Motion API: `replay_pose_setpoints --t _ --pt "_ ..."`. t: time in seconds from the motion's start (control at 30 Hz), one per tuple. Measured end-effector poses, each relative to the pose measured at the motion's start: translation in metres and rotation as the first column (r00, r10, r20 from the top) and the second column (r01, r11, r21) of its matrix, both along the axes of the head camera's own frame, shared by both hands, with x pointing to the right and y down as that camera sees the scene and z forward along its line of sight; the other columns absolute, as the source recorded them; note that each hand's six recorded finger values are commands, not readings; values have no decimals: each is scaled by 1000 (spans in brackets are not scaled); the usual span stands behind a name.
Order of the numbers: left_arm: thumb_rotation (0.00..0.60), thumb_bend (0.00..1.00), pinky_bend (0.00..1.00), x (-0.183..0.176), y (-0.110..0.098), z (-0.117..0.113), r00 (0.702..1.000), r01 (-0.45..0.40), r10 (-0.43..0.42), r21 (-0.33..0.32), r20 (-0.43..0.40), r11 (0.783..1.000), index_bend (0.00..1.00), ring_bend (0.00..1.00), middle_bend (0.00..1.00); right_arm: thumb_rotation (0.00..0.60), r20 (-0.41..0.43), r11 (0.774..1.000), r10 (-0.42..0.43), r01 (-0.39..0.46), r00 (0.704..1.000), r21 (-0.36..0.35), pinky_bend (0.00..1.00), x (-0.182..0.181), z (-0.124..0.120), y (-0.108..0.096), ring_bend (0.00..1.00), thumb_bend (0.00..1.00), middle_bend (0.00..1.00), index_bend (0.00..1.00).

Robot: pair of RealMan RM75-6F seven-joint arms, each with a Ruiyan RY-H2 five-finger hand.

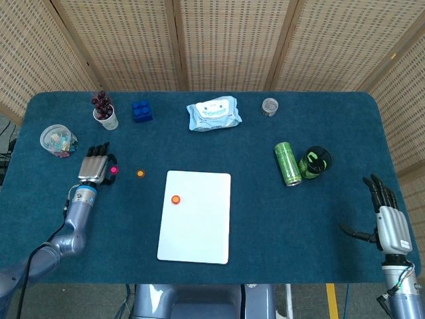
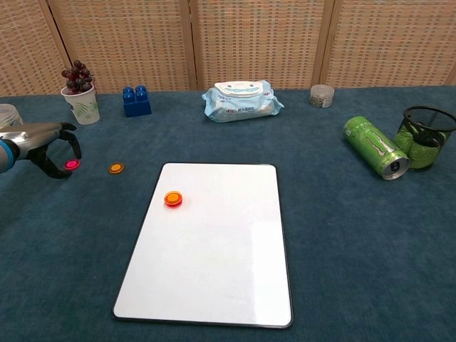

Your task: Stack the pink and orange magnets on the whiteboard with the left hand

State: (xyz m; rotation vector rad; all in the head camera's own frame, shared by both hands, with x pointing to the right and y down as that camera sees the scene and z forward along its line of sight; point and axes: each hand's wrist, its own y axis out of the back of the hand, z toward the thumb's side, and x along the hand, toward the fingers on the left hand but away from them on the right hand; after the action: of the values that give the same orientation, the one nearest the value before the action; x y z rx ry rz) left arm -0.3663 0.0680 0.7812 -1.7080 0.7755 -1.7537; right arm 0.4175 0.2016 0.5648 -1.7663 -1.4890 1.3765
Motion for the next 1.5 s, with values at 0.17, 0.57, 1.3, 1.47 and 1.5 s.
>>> replay_pose_setpoints --t 0.17,0.57,1.3,1.47,1.5 --pt "600 348 0 -2 1 1 1000 12 -12 3 1 1000 550 0 0 600 1 1000 -1 1 1000 0 0 0 0 0 0 105 0 0" --pt "600 355 0 -2 -1 -5 1000 22 -21 26 -18 999 626 0 0 600 1 1000 0 0 1000 0 0 0 0 0 0 105 0 0" --pt "600 339 0 129 23 -57 946 -229 233 44 -224 972 626 0 0 600 10 1000 5 -5 1000 -5 0 1 0 0 0 105 0 0" --pt "600 338 0 160 32 -61 931 -291 291 35 -222 956 626 0 0 600 15 1000 7 -7 1000 -8 0 1 0 0 0 105 0 0" --pt "600 337 0 164 34 -62 929 -296 296 33 -222 955 626 0 0 600 15 1000 7 -7 1000 -8 0 1 0 0 0 105 0 0"
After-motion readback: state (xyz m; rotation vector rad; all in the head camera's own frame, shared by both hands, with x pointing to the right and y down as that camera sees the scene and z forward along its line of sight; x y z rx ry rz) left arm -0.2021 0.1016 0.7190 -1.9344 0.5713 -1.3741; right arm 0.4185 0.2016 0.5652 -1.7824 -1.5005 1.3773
